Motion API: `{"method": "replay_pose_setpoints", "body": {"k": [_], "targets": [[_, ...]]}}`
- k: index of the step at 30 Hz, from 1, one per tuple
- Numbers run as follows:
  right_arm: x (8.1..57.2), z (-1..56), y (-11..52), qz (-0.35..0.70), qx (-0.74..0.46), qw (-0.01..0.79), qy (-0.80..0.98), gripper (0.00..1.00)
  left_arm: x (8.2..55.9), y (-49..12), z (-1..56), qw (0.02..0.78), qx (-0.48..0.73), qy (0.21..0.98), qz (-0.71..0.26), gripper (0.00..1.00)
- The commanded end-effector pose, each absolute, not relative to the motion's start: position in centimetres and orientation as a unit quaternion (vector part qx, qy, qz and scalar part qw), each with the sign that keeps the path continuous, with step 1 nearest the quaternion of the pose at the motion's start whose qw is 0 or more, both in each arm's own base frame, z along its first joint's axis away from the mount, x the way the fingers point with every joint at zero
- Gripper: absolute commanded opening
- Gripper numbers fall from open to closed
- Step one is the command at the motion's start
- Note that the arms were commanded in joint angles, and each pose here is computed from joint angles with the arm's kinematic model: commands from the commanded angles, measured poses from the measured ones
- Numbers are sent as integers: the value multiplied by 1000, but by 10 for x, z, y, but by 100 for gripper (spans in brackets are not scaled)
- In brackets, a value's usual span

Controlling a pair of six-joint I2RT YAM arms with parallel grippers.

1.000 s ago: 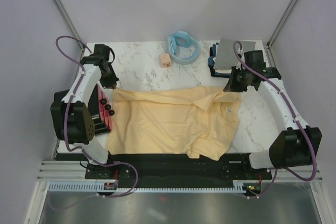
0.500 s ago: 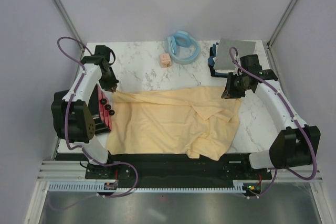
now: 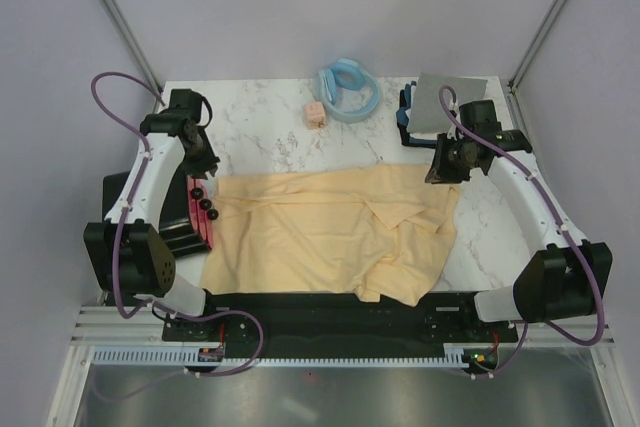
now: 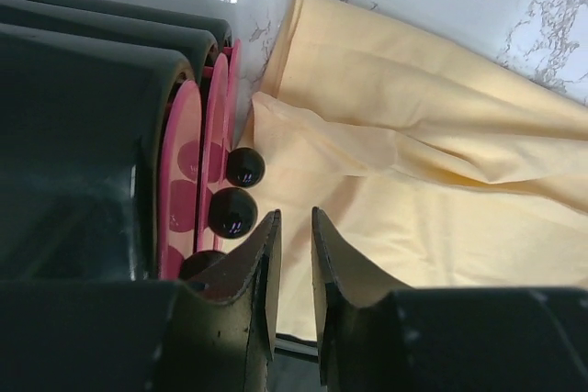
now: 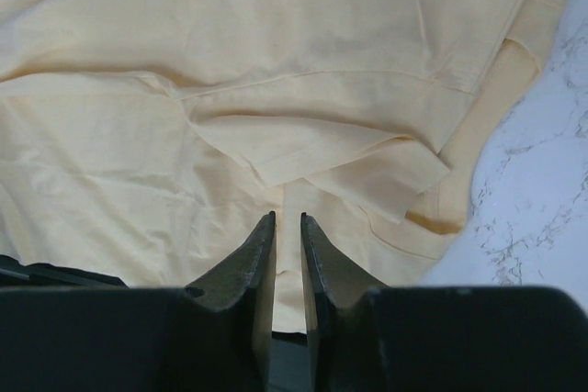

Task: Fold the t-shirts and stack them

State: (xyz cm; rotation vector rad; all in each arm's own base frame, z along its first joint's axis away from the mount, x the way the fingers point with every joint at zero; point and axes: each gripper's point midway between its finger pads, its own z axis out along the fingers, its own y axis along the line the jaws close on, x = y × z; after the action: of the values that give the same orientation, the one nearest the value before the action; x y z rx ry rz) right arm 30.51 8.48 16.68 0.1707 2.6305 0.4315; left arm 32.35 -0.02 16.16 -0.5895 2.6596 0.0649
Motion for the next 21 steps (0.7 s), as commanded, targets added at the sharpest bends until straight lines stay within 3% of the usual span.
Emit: {"method": "replay_pose_setpoints", "body": {"k": [1,7,15,18,21], "targets": [[314,193,84,158,62,274,947,23,330,4,190,253,-211,944,23,27],[320,192,89,169,57,275,945,24,342,-7,194,254,-205,945,-3,27],[327,203,96,189,60,292,935,24,316,19,233,310,-260,913,56,30],[326,201,102,211,68,293,930,25,301,5,234,320,-277,906,12,32],[321,196,107,225,71,290,928,25,282,-11,253,362,-297,883,-40,40]]}}
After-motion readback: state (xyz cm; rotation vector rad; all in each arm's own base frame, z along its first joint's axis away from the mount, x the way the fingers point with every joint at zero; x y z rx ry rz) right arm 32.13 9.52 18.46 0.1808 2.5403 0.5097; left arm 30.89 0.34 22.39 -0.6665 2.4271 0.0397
